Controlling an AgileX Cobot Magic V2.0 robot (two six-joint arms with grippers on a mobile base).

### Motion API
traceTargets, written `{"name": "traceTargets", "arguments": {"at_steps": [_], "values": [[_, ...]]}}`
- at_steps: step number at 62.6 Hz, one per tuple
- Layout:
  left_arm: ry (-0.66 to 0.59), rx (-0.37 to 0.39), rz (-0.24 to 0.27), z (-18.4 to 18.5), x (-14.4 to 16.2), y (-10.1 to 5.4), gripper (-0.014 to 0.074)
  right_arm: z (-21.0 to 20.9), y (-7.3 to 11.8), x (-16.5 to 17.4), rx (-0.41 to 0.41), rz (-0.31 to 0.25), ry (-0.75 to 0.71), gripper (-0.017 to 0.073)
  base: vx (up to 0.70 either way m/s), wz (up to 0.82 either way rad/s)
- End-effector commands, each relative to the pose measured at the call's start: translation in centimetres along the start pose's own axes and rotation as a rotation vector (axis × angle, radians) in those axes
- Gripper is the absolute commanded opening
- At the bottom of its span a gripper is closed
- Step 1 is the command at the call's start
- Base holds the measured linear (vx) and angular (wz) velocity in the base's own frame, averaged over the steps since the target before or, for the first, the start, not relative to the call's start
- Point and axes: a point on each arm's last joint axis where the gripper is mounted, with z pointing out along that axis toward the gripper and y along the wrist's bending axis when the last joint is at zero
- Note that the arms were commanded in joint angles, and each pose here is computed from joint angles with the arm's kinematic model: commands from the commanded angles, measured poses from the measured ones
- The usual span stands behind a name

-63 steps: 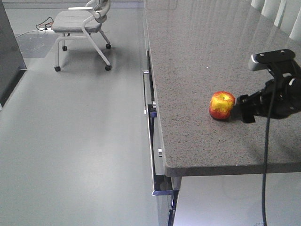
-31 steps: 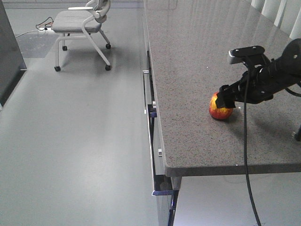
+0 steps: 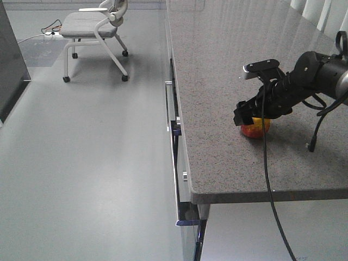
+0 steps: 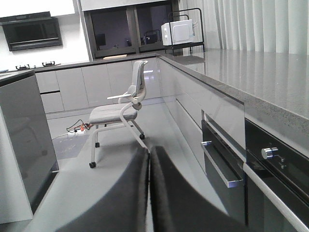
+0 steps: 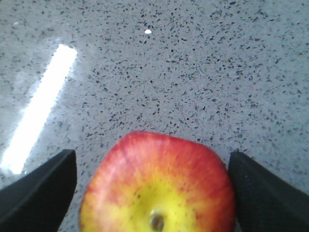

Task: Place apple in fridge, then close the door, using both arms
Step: 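Close the right gripper around the apple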

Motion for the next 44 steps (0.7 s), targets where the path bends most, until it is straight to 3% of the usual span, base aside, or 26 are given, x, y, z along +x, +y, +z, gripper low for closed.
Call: {"name": "traceTargets", "arguments": {"at_steps": [1,10,25,30,44], "values": [[-0.069,0.002,-0.01,-0.1,0.0,0.0,-0.0006,-2.5,-0.3,-1.9,0.043,-0.022,-0.114,0.0587,0.0,0.0],[-0.069,0.002,-0.01,-0.1,0.0,0.0,-0.0006,-1.9,-0.4,-1.7,0.043,-0.02,-0.108,0.0529,0.0,0.0],[-0.069,0.002,-0.01,-0.1,0.0,0.0,-0.0006,-2.7,-0.4,-2.0,0.048,-0.019,-0.129,0.0357,0.0,0.0],[-0.069,0.002,-0.01,-0.1,0.0,0.0,-0.0006,-3.9,-0.3,-2.3,0.052,-0.02,-0.146,0.0356,0.0,0.0],[-0.069,0.002,-0.01,-0.1,0.0,0.0,-0.0006,-9.2,0.4,-3.2,0.067,0.042,-0.243,0.0356,0.0,0.0]]}}
